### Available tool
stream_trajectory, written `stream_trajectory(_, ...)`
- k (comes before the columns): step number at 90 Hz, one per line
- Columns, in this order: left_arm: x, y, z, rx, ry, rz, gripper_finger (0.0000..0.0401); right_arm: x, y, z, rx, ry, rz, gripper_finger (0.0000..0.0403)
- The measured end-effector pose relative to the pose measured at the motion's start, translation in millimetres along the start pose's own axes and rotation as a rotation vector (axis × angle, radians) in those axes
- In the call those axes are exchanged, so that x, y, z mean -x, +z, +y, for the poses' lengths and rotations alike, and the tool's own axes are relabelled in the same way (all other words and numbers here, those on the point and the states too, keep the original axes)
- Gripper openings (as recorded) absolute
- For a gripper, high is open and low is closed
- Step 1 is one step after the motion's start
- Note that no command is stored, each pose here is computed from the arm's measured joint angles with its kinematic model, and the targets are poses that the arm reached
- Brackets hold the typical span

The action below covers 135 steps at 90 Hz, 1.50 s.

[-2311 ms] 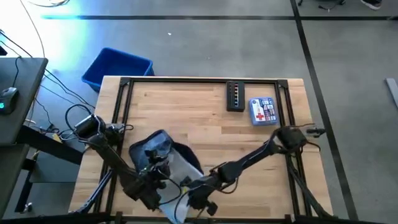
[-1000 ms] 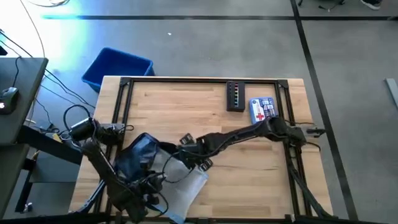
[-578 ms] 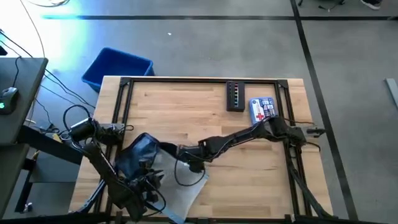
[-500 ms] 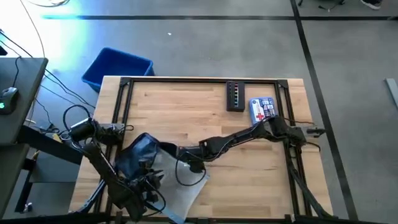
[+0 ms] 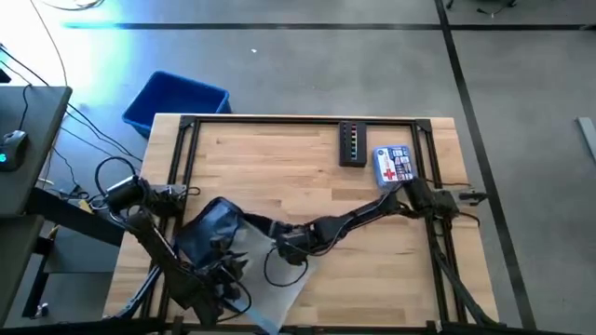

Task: Unpack backpack
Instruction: Put the white zip bag into the backpack

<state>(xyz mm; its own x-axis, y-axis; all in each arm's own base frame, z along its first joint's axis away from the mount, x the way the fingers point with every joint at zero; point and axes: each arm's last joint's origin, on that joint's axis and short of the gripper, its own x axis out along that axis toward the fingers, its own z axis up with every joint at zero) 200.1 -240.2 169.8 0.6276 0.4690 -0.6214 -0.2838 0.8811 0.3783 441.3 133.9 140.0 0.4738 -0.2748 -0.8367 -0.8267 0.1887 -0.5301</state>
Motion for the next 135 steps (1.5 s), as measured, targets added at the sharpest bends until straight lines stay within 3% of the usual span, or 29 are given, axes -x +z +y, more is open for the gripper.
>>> stream_trajectory(15, -13.7, 10.0, 1.3, -0.044, -0.002, 0.007, 0.0078, 25.0, -0.5, 20.5, -0.345, 0.242, 0.121, 0.0002)
stream_trajectory(25, -19.2, 24.7, 3.1, -0.065, 0.029, -0.043, 0.0078, 34.4, -2.8, 30.4, -0.571, 0.303, 0.179, 0.0)
stream_trajectory(31, -22.6, 35.0, 0.3, -0.088, 0.004, -0.068, 0.0078, 39.9, 0.5, 36.6, -0.634, 0.306, 0.191, 0.0)
stream_trajectory(39, -28.7, 49.5, -8.0, -0.13, -0.1, -0.097, 0.0078, 49.3, 9.5, 41.8, -0.681, 0.287, 0.188, 0.0)
stream_trajectory(50, -35.7, 74.9, -22.2, -0.195, -0.385, -0.204, 0.0078, 52.4, 11.1, 41.7, -0.808, 0.287, 0.189, 0.0)
stream_trajectory(58, -44.4, 85.4, -20.9, -0.208, -0.425, -0.264, 0.0078, 48.4, 2.7, 36.7, -0.899, 0.301, 0.207, 0.0)
stream_trajectory(75, -73.0, 99.3, -1.0, -0.172, -0.378, -0.228, 0.0078, 64.2, -10.6, 35.6, -0.994, 0.232, 0.077, 0.0)
stream_trajectory(100, -94.2, 107.4, 14.8, -0.161, -0.401, -0.182, 0.0078, 86.0, -51.1, 83.8, -1.236, 0.141, -0.123, 0.0)
stream_trajectory(135, -153.0, 118.8, 14.2, -0.002, -0.592, -0.241, 0.0078, 90.8, -26.7, 100.8, -1.258, -0.003, -0.258, 0.0)
